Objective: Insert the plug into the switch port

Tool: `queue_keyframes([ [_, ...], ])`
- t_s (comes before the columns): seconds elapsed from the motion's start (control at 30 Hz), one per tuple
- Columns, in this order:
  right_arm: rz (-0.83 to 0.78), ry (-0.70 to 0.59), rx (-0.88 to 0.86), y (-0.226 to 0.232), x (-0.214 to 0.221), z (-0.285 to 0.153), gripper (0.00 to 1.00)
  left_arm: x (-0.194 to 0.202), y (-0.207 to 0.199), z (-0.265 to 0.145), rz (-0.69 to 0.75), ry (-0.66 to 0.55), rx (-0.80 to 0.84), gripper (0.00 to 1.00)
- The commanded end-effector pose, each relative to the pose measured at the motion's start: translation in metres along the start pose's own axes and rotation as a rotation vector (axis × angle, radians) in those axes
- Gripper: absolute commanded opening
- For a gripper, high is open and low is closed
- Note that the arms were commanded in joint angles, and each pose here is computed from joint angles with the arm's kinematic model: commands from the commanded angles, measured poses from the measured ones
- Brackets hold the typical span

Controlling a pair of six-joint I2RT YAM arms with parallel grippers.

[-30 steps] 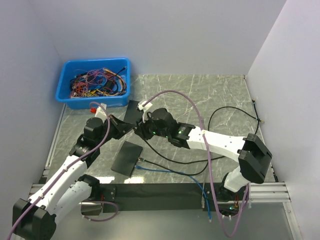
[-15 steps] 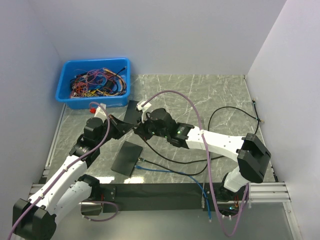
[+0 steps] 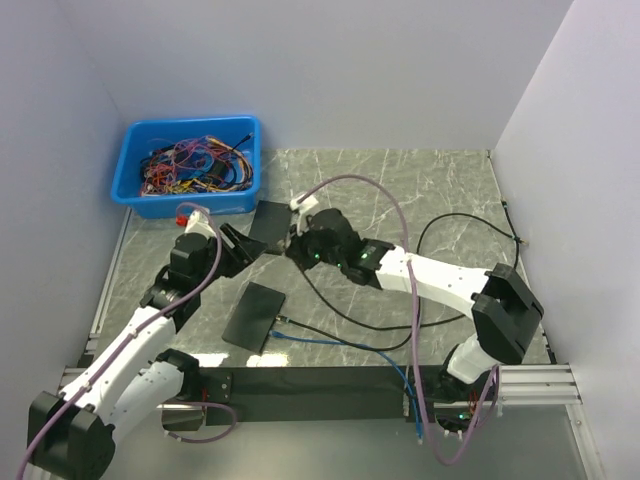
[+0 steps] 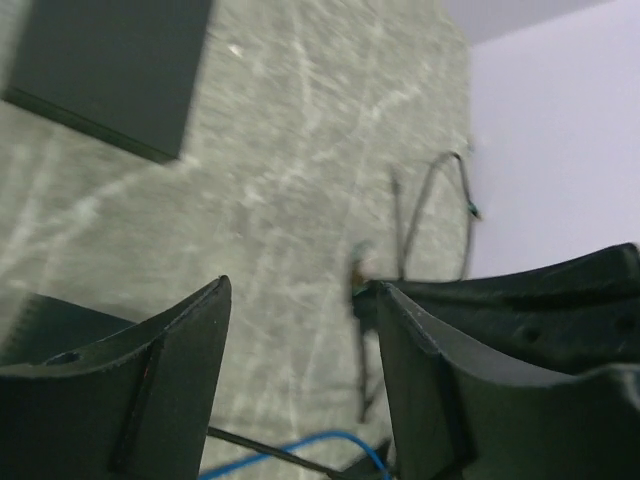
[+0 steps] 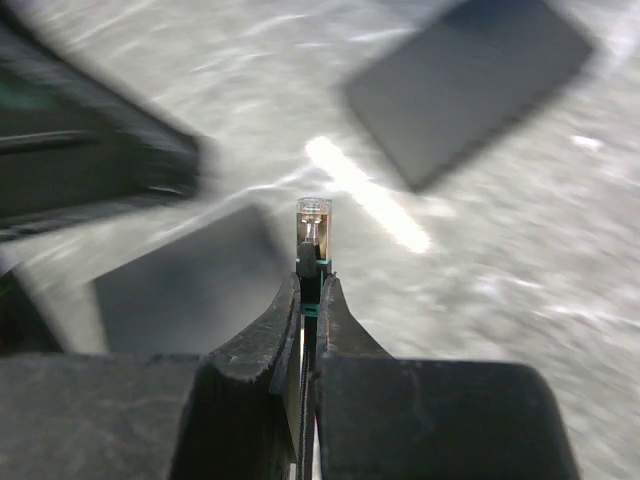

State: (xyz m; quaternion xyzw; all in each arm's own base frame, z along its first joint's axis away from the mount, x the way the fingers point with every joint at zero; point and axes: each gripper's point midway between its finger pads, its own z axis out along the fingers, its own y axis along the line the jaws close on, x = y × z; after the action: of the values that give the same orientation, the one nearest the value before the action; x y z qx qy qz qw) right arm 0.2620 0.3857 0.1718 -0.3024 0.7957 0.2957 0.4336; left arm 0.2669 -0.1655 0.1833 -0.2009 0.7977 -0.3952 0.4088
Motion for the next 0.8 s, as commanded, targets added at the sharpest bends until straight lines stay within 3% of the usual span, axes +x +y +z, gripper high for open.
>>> queue_keyframes([
  [0.0, 0.088, 0.013, 0.158, -0.055, -0.003, 0.003, 0.0, -0.03, 0.013, 0.01, 0.092, -0.097, -0.088, 0.65],
  [0.1, 0.132, 0.097, 0.243, -0.089, 0.012, 0.019, 0.0, -0.043, 0.035, 0.031, 0.128, -0.108, -0.155, 0.65],
  [0.37, 0.221, 0.217, 0.313, -0.133, 0.031, 0.066, 0.0, -0.088, 0.051, 0.081, 0.133, -0.149, -0.099, 0.7],
  [0.6, 0.261, 0.314, 0.283, -0.138, 0.048, 0.114, 0.0, -0.087, 0.084, 0.145, 0.161, -0.022, -0.125, 0.63],
  [0.77, 0.278, 0.334, 0.257, -0.134, 0.055, 0.125, 0.0, -0.084, 0.108, 0.178, 0.173, 0.038, -0.156, 0.6],
])
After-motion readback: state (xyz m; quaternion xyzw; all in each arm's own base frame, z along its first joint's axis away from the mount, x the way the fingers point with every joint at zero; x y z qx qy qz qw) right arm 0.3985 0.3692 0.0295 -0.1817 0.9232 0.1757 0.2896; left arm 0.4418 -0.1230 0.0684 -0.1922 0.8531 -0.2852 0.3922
